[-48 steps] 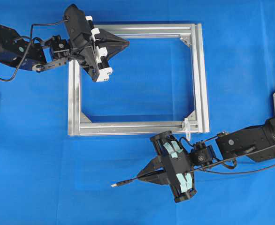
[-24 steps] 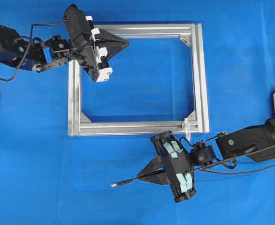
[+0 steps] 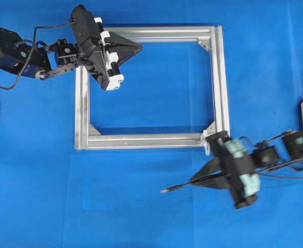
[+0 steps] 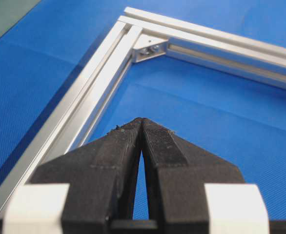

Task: Insert the wire through the string loop located on the right side.
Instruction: 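Lift the cable and carry it right toward the white zip-tie loop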

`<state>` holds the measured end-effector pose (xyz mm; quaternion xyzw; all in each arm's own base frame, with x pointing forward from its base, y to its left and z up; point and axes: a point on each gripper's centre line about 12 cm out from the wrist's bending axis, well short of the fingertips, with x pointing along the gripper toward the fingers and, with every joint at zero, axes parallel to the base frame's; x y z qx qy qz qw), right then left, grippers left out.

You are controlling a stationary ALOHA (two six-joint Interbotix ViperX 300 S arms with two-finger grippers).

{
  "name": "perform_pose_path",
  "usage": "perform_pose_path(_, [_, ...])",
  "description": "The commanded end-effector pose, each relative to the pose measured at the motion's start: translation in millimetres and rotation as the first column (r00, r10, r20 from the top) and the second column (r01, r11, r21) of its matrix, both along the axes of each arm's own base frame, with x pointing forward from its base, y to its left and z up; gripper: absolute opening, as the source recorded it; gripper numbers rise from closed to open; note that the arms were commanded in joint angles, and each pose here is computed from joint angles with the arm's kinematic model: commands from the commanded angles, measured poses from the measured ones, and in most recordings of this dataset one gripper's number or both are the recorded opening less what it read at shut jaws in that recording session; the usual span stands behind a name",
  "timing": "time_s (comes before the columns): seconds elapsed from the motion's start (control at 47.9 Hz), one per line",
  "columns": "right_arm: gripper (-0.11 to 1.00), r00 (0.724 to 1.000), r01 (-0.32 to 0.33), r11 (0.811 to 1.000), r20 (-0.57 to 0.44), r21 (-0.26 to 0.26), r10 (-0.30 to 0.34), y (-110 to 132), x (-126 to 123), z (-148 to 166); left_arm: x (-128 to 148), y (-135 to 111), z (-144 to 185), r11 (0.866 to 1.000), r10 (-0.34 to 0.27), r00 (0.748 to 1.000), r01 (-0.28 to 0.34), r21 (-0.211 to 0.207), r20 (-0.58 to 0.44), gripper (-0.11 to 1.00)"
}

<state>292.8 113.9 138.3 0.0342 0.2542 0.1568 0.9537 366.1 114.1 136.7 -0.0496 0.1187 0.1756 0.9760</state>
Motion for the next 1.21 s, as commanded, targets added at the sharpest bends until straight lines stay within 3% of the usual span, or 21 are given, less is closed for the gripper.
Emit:
perform_pose_path(0.0, [-0.03, 1.0, -0.002, 1.0, 0.028, 0.016, 0.002, -6.2, -20.3, 10.5, 2.7, 1.2, 15.9, 1.0, -0.001, 0.999, 0.001, 0.017, 0.045, 0.0])
perform_pose_path(0.25, [-0.03, 1.0, -0.003, 1.0, -0.021, -0.002, 0.003, -28.3, -76.3, 10.0, 2.3, 1.1, 14.8, 1.0, -0.002, 0.999, 0.001, 0.019, 0.041, 0.0])
perform_pose_path(0.522, [-0.03, 0.996, -0.003, 1.0, -0.086, -0.025, 0.001, -41.8, -109.6, 13.6, 2.1, 1.6, 15.4, 1.0, -0.001, 0.999, 0.0, 0.019, 0.042, 0.0])
perform_pose_path(0.855, [-0.03, 0.998, 0.031, 0.999, -0.054, -0.018, -0.032, -51.0, -113.9, 10.2, 4.0, 1.4, 16.6, 1.0, -0.004, 0.999, 0.003, 0.021, 0.046, 0.0])
perform_pose_path(1.189, [-0.03, 0.982, 0.18, 0.984, -0.049, -0.021, -0.18, -78.4, -104.0, 7.4, 4.0, 1.4, 16.6, 1.0, -0.004, 0.999, 0.003, 0.021, 0.046, 0.0])
